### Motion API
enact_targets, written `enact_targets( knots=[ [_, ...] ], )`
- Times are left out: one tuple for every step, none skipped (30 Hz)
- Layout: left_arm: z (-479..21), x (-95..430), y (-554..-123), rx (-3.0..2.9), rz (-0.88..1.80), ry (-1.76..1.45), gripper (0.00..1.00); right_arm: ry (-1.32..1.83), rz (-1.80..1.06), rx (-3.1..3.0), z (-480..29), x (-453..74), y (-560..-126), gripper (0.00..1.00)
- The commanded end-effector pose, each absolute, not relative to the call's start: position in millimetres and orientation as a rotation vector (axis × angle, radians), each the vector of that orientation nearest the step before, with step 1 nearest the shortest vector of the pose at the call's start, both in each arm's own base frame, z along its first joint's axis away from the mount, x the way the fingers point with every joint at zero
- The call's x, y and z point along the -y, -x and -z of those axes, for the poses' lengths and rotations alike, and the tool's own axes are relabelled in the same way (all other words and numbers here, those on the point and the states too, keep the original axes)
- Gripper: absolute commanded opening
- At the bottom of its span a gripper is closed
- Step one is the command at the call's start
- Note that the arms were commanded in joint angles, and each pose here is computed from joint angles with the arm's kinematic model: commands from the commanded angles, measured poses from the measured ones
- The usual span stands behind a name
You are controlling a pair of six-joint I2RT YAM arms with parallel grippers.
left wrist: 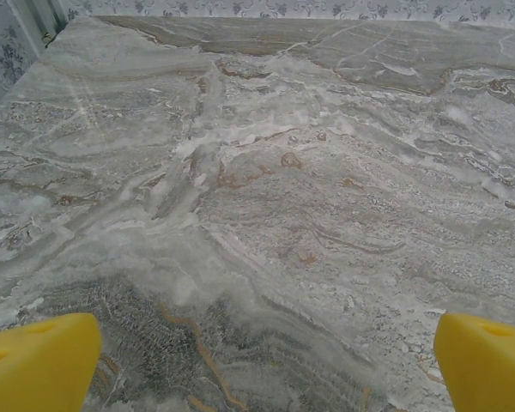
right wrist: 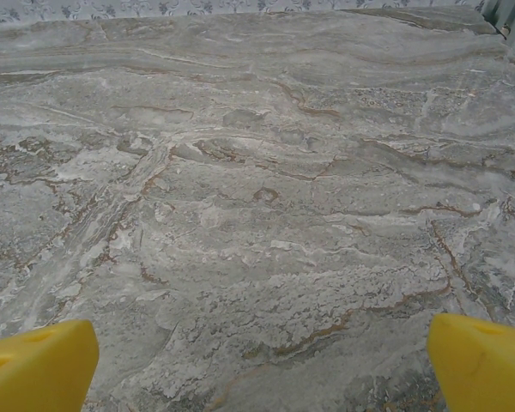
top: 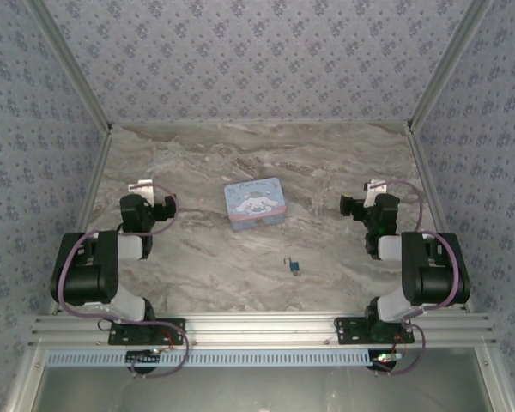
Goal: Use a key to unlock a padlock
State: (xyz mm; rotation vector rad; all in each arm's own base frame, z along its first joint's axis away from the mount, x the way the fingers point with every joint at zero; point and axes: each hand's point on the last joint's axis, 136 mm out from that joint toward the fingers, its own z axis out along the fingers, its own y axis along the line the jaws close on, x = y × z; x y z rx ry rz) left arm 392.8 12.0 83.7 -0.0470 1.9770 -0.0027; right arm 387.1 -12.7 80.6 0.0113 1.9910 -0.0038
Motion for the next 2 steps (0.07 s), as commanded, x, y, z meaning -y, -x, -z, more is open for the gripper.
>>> enact_targets(
  knots=[
    [-89.2,-10.9,-398.2,-1.961,0.008,0.049,0.99,-0.002,0.025,-1.988,-81.9,13.5,-390.5,1.0],
    [-89.1,-11.1,-398.2,-1.962,0.006,0.049,0.99,-0.004,0.027,-1.986,-82.5,13.9,-390.8,1.0]
  ],
)
